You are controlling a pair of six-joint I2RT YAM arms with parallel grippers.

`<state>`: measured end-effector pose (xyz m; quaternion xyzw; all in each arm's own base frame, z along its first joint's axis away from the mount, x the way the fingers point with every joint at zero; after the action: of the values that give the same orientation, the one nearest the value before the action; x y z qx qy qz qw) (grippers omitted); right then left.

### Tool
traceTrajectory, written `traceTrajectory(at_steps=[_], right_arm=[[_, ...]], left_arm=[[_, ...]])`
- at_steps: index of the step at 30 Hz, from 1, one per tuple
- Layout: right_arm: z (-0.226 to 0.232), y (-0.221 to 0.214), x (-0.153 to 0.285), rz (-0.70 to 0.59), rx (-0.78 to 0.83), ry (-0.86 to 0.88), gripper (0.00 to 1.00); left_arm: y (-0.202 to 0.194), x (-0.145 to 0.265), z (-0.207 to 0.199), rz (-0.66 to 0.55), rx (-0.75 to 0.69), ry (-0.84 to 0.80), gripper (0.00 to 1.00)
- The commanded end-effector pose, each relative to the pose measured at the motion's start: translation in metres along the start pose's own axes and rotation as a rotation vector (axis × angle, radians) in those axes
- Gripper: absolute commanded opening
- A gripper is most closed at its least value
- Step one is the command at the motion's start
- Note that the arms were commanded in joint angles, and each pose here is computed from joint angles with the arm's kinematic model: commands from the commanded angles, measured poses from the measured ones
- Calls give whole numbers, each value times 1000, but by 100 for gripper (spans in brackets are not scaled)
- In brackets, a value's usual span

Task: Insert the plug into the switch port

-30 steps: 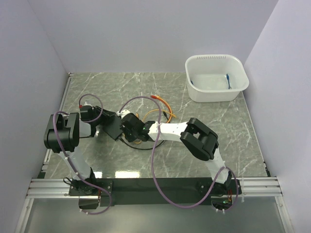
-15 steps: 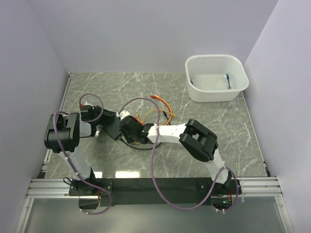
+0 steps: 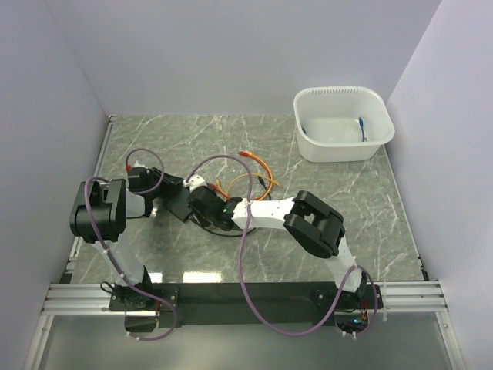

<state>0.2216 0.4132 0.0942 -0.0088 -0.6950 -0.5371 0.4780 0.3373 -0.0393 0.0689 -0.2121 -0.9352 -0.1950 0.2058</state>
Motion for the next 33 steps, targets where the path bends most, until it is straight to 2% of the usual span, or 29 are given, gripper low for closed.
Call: traceTrajectory(at_steps=[1, 9, 25, 33], right_arm=[[2, 48, 3, -203, -54, -30, 0], [9, 49, 1, -222, -29, -23, 0], [14, 20, -8, -291, 39, 76, 0], [12, 23, -3, -332, 51, 78, 0]], left_arm=[[-17, 3, 2, 84, -7, 31, 28], [-20, 2, 4, 90, -6, 44, 28], [-24, 0, 6, 118, -8, 36, 28], [-25, -3, 6, 140, -19, 23, 28]])
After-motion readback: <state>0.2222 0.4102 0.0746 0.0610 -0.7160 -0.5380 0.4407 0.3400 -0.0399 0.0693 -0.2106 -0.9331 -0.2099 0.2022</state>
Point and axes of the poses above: each gripper's point midway between its finger pads, its own x axis back along the fingers, its own z axis along the line the jaws close on, y = z × x, the point moved 9 cm from there along x, back along the fingers, and after that the axes turned 3 degrees about x, right-handed, at the moved point
